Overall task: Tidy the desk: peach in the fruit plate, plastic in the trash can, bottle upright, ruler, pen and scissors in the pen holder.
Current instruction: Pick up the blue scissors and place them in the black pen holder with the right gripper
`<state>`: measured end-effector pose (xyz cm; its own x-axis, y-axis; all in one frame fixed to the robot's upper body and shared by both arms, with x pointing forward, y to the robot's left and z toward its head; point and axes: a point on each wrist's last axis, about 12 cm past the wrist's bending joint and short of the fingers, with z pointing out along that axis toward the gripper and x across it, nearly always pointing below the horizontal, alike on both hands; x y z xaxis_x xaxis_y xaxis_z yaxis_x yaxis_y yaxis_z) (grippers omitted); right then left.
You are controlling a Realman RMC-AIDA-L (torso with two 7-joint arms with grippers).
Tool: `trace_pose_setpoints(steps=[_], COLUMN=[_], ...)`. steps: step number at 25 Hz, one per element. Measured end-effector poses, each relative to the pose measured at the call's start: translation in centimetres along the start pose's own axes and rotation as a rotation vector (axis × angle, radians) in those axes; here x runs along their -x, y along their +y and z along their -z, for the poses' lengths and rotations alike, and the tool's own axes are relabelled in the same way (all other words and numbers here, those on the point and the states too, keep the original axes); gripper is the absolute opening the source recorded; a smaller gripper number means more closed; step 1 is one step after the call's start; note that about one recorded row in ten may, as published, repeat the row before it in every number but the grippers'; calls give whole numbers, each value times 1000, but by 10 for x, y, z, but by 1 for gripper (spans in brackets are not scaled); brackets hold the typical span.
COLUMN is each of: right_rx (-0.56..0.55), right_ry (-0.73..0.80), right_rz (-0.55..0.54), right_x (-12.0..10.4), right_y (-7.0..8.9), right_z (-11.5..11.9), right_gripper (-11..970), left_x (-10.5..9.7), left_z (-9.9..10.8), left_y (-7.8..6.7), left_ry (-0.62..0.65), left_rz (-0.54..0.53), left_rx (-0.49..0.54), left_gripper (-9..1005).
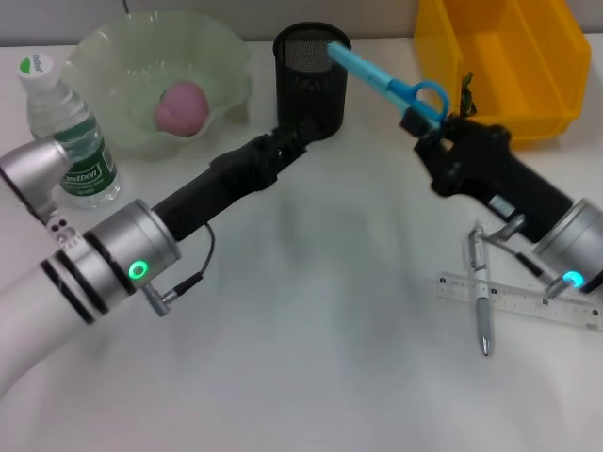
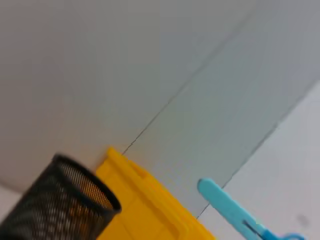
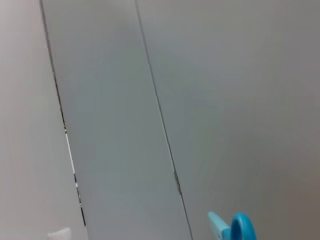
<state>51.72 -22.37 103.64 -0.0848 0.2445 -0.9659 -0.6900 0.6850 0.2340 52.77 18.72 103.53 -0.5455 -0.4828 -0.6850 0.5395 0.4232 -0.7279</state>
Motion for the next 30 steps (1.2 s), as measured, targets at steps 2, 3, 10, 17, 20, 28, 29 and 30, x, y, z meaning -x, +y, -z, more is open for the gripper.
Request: trace_pose_setpoints(steps=[2, 3, 10, 17, 20, 28, 29, 30], right_rx=[1, 3, 43, 32, 34, 95, 101, 105], right_ry=[12, 19, 109, 198, 238, 464, 491, 523], right_rz=[-36, -54, -138, -152, -143, -76, -62, -50], right_x=[6, 9, 33, 75, 94, 137, 141, 144], right_y=[-10, -14, -40, -70, -79, -87, -86, -85], right_z=[2, 3, 6, -1, -10, -53, -60, -67], right_gripper=[85, 86, 93, 99, 102, 110, 111, 112], left_x=[0, 0, 4, 7, 6, 2, 2, 1], left_z=[5, 5, 21, 38, 41, 41, 41, 41], left_y=[1, 1, 4, 9, 10, 14, 14, 15], left_ry=[3, 3, 29, 38, 42, 74, 77, 81], left_rz=[-125, -125, -364, -504, -511, -518, -517, -517], left_rx=[-8, -8, -37, -39, -28, -1, 3, 6], left_gripper=[400, 434, 716, 799, 799, 800, 800, 800])
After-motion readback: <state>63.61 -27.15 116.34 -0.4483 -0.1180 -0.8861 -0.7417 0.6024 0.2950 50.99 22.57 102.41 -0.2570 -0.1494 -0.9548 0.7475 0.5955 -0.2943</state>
